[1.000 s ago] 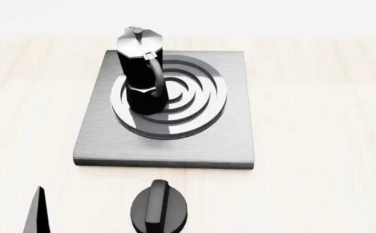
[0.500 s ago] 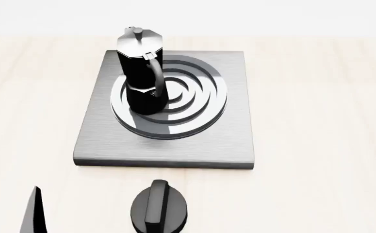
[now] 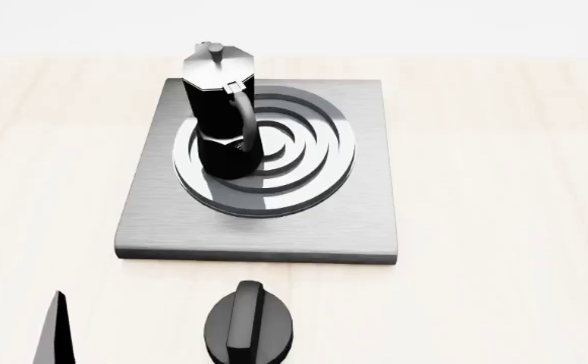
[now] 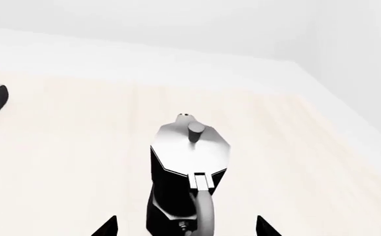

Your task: Put both moka pots on the stove.

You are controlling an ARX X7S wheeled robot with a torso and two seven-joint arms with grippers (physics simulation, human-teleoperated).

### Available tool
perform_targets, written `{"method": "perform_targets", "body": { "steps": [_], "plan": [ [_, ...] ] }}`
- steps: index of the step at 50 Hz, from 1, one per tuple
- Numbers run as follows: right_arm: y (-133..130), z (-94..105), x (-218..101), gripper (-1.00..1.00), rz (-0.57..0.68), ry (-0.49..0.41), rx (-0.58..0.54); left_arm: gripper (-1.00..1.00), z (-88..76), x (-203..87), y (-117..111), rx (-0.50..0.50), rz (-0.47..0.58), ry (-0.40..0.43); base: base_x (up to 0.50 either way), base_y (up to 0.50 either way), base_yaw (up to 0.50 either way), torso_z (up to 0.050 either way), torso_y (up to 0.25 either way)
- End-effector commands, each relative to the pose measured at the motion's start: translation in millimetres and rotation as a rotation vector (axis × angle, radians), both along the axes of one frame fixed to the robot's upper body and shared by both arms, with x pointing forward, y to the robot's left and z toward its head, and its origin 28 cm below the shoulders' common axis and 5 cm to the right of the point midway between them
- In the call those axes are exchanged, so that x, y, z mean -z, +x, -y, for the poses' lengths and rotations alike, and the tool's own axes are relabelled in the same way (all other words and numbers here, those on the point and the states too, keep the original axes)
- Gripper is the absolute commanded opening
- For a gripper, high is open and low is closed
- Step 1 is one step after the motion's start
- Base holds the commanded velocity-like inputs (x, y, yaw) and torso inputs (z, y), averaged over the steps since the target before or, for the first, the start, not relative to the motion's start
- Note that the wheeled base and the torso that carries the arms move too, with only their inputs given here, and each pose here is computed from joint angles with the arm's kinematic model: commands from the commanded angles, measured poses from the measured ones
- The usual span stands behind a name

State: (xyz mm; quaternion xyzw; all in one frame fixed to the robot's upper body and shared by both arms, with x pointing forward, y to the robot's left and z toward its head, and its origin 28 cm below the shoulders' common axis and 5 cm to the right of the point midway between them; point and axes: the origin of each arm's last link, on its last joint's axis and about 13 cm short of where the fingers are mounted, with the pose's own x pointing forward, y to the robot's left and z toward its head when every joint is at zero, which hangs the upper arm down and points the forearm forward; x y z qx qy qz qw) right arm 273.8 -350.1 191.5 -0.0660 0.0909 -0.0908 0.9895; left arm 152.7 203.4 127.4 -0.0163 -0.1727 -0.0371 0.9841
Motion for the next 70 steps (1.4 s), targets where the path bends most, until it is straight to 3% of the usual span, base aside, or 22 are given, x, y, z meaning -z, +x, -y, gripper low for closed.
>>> {"method": "perform_targets", "body": {
  "steps": [1,31,45,50,70],
  "plan": [
    [11,5.3,9,1.0,-0.013,0.017,0.029,1.0,0.5,2,1,0.001,-0.001,0.001,0.0,0.0,0.0,0.0,0.0],
    [36,4.4,37,1.0,-0.007,-0.014,0.132,1.0,1.7,6,2,0.007,-0.006,0.009,0.0,0.0,0.0,0.0,0.0],
    [45,-0.3,47,1.0,-0.029,0.009,0.092,1.0,1.8,7,3,0.007,-0.006,0.01,0.0,0.0,0.0,0.0,0.0],
    [45,-3.2,43,1.0,-0.009,0.038,0.056,1.0,2.4,6,2,0.007,-0.007,0.015,0.0,0.0,0.0,0.0,0.0],
    [36,5.2,52,1.0,-0.008,0.052,0.107,1.0,3.8,1,0,0.009,-0.01,0.019,0.0,0.0,0.0,0.0,0.0]
  ]
}}
